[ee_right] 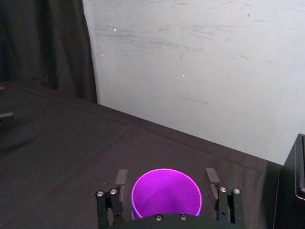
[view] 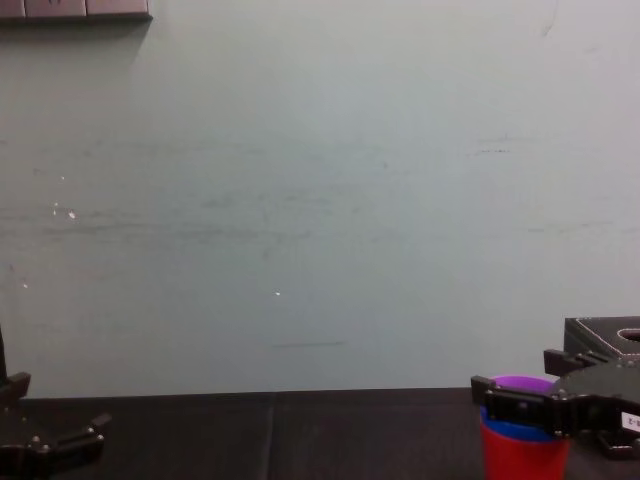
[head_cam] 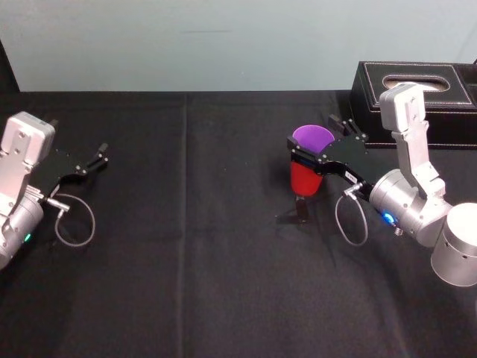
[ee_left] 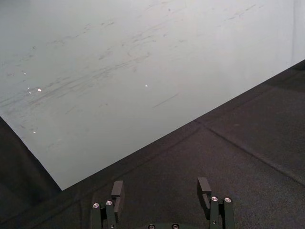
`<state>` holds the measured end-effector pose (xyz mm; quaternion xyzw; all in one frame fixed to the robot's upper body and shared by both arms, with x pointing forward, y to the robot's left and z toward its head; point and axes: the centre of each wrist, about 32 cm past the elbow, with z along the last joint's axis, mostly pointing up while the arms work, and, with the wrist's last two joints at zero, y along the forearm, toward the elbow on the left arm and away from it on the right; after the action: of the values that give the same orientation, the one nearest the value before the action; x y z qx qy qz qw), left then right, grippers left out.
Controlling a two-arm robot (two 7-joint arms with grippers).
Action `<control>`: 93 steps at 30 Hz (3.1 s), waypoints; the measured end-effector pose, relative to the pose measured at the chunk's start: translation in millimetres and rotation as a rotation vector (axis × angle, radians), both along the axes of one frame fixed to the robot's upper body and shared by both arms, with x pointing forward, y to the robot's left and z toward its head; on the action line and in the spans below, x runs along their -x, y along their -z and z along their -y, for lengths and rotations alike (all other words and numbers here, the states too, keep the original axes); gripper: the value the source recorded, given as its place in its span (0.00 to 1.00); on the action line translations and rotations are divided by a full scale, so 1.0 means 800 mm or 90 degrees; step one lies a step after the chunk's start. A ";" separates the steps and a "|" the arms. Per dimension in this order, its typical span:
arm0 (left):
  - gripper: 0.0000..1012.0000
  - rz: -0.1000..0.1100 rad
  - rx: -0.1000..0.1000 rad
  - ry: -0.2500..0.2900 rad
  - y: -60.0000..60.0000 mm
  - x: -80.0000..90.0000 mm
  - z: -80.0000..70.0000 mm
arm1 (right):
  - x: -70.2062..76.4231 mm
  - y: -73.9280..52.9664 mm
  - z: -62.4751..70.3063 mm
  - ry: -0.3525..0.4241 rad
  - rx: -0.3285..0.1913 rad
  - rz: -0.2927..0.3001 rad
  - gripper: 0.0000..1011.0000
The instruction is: Stack the three plastic cups sequentially using one hand.
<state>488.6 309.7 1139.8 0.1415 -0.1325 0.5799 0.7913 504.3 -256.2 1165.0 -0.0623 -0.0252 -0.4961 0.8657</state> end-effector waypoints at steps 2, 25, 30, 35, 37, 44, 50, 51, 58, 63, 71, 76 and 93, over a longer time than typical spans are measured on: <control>0.99 0.000 0.000 0.000 0.000 0.000 0.000 | 0.000 0.000 0.000 0.000 0.000 0.000 0.99; 0.99 0.000 0.000 0.000 0.000 0.000 0.000 | 0.073 0.020 0.037 -0.003 -0.014 0.029 0.99; 0.99 0.000 0.000 0.000 0.000 0.000 0.000 | 0.083 0.042 0.039 0.016 -0.010 0.028 0.99; 0.99 0.000 0.000 0.000 0.000 0.000 0.000 | 0.085 0.059 0.036 0.028 -0.006 0.029 0.99; 0.99 0.000 0.000 0.000 0.000 0.000 0.000 | 0.085 0.068 0.035 0.034 -0.006 0.029 0.99; 0.99 0.000 0.000 0.000 0.000 0.000 0.000 | 0.083 0.084 0.034 0.040 -0.007 0.037 0.99; 0.99 0.000 0.000 0.000 0.000 0.000 0.000 | 0.084 0.092 0.034 0.031 0.001 0.056 0.99; 0.99 0.000 0.000 0.000 0.000 0.000 0.000 | 0.084 0.092 0.034 0.031 0.001 0.056 0.99; 0.99 0.000 0.000 0.000 0.000 0.000 0.000 | 0.084 0.092 0.034 0.031 0.000 0.054 0.99; 0.99 0.000 0.000 0.000 0.000 0.000 0.000 | 0.084 0.091 0.033 0.031 0.000 0.053 0.99; 0.99 0.000 0.000 0.000 0.000 0.000 0.000 | 0.083 0.091 0.033 0.032 -0.001 0.051 0.99; 0.99 0.000 0.000 0.000 0.000 0.000 0.000 | 0.083 0.091 0.033 0.032 -0.001 0.051 0.99; 0.99 0.000 0.000 0.000 0.000 0.000 0.000 | 0.083 0.091 0.033 0.032 -0.002 0.050 0.99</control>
<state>488.6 309.7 1139.8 0.1415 -0.1324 0.5799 0.7913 437.7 -282.8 1092.5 -0.0421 -0.0569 -0.5200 0.8512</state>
